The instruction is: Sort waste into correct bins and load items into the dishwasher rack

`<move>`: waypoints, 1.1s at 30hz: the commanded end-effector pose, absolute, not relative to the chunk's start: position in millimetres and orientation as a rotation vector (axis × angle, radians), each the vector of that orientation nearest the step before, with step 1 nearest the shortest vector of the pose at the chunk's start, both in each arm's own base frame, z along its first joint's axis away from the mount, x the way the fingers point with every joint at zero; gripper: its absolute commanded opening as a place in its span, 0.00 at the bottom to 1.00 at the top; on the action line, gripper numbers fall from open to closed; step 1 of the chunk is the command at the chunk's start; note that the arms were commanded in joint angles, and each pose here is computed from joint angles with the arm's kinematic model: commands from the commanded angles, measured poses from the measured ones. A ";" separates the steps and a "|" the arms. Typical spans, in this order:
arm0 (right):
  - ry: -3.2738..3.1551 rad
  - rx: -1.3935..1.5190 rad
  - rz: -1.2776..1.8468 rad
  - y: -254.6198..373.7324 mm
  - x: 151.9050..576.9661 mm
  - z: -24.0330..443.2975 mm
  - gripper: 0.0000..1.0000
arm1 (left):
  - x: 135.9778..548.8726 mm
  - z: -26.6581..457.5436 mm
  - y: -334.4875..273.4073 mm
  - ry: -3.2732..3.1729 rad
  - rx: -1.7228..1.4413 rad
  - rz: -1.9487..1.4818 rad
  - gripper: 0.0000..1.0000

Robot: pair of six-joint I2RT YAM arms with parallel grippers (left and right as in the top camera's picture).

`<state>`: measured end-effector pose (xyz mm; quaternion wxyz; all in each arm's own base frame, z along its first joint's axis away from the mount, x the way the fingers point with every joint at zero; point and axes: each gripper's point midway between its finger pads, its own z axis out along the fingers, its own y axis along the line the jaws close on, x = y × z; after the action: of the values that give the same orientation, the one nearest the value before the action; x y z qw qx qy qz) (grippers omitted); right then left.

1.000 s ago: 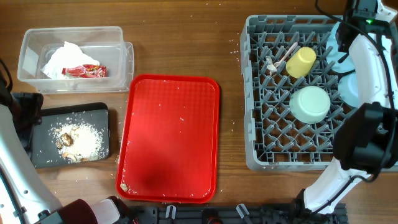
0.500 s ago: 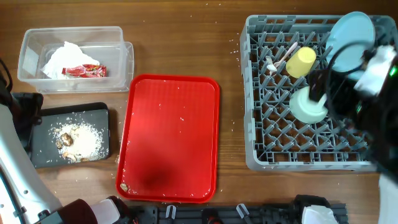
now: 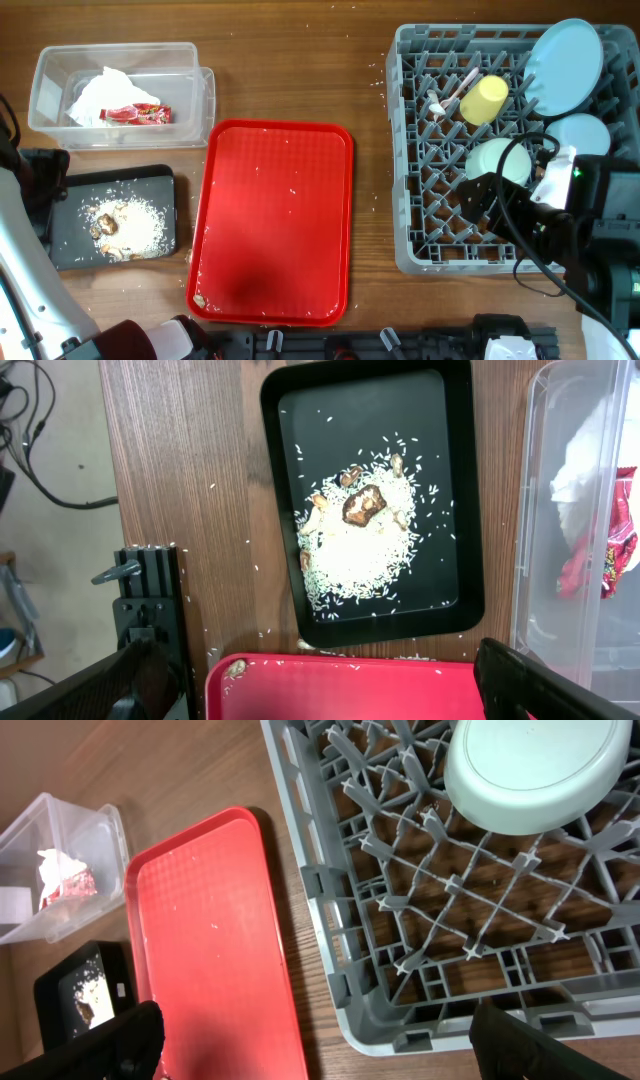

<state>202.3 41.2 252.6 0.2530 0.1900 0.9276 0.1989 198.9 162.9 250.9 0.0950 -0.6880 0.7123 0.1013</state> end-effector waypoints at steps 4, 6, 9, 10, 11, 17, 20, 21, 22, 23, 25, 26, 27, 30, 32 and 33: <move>2.580 0.533 0.511 38.9 208.6 241.0 1.00 | 196.0 254.8 166.8 2.096 -2.032 0.324 1.00; 2.581 0.438 0.487 38.7 211.7 241.6 1.00 | 196.0 254.8 166.8 2.096 -2.032 0.324 1.00; 2.453 0.249 0.443 37.7 233.6 256.2 1.00 | 196.0 254.8 166.8 2.096 -2.032 0.324 1.00; 2.329 0.202 0.448 38.9 243.0 269.2 1.00 | 196.0 254.8 166.8 2.096 -2.032 0.324 1.00; 2.254 0.163 0.462 41.9 244.5 273.1 1.00 | 196.0 254.8 166.8 2.096 -2.032 0.324 1.00; 1.832 -0.030 0.460 51.6 249.9 236.7 1.00 | 196.0 254.8 166.8 2.096 -2.032 0.324 1.00; 1.661 -0.114 0.491 61.2 248.3 226.6 1.00 | 196.0 254.8 166.8 2.096 -2.032 0.324 1.00; 1.632 -0.122 0.485 61.2 247.2 225.3 1.00 | 196.0 254.8 166.8 2.096 -2.032 0.324 1.00; 1.605 -0.129 0.480 61.1 246.3 225.0 1.00 | 196.0 254.8 166.8 2.096 -2.032 0.324 1.00; 1.574 -0.133 0.470 60.3 245.3 225.1 1.00 | 196.0 254.8 166.8 2.096 -2.032 0.324 1.00; 1.512 -0.152 0.451 60.0 242.2 225.5 1.00 | 196.0 254.8 166.8 2.096 -2.032 0.324 1.00; 1.495 -0.151 0.440 58.7 241.3 224.6 1.00 | 196.0 254.8 166.8 2.096 -2.032 0.324 1.00; 1.485 -0.147 0.433 57.5 240.7 223.4 1.00 | 196.0 254.8 166.8 2.096 -2.032 0.324 1.00; 1.452 -0.138 0.412 54.4 239.3 223.0 1.00 | 196.0 254.8 166.8 2.096 -2.032 0.324 1.00; 1.386 -0.152 0.401 54.3 236.4 223.5 1.00 | 196.0 254.8 166.8 2.096 -2.032 0.324 1.00; 1.387 -0.146 0.397 53.2 236.2 222.6 1.00 | 196.0 254.8 166.8 2.096 -2.032 0.324 1.00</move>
<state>238.0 54.9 226.1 0.7383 -0.0658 0.6436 0.1905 198.8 162.9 250.9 0.0947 -0.6878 0.7125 0.1014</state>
